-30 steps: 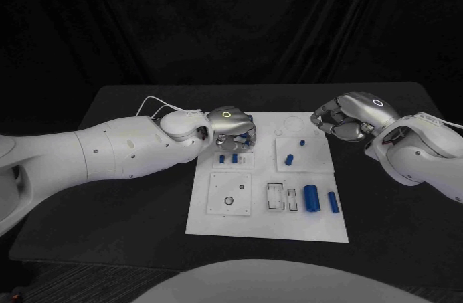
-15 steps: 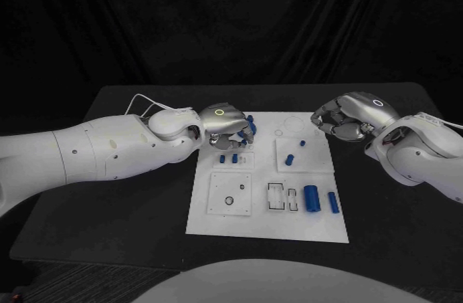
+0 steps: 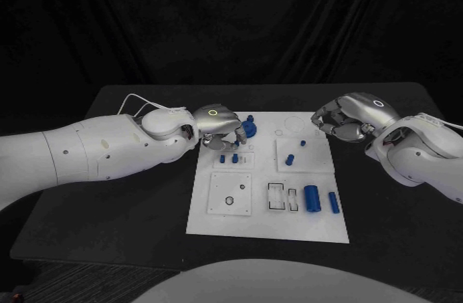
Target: Assemble the parts on the task board
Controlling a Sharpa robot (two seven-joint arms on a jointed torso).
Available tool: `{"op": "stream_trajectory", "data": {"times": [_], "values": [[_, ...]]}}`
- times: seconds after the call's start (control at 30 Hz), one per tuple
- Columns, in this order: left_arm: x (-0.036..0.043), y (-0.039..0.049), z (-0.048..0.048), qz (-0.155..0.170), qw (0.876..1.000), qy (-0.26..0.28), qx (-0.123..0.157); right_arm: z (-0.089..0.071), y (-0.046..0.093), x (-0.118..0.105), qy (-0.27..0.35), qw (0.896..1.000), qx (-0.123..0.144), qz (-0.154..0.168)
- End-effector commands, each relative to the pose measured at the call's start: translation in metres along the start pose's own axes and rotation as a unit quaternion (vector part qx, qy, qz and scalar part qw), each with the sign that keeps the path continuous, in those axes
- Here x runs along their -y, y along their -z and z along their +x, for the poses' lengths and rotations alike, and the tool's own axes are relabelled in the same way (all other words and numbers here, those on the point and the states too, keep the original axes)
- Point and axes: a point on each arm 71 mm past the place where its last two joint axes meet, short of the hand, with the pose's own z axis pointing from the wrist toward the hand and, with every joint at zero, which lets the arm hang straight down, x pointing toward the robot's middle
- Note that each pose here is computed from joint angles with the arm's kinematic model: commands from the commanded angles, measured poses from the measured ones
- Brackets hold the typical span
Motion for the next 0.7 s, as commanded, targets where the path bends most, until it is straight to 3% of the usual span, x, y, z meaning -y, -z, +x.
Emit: {"op": "stream_trajectory", "data": {"times": [0.03, 0.7], "values": [[-0.0010, -0.0009, 0.0005, -0.001, 1.000, -0.001, -0.011, 0.0010, 0.0005, 0.0005, 0.000, 1.000, 0.000, 0.002], [-0.0075, 0.0030, -0.0003, -0.016, 1.000, -0.006, 0.003, 0.0017, 0.0014, 0.0014, 0.000, 1.000, -0.002, 0.003]]}}
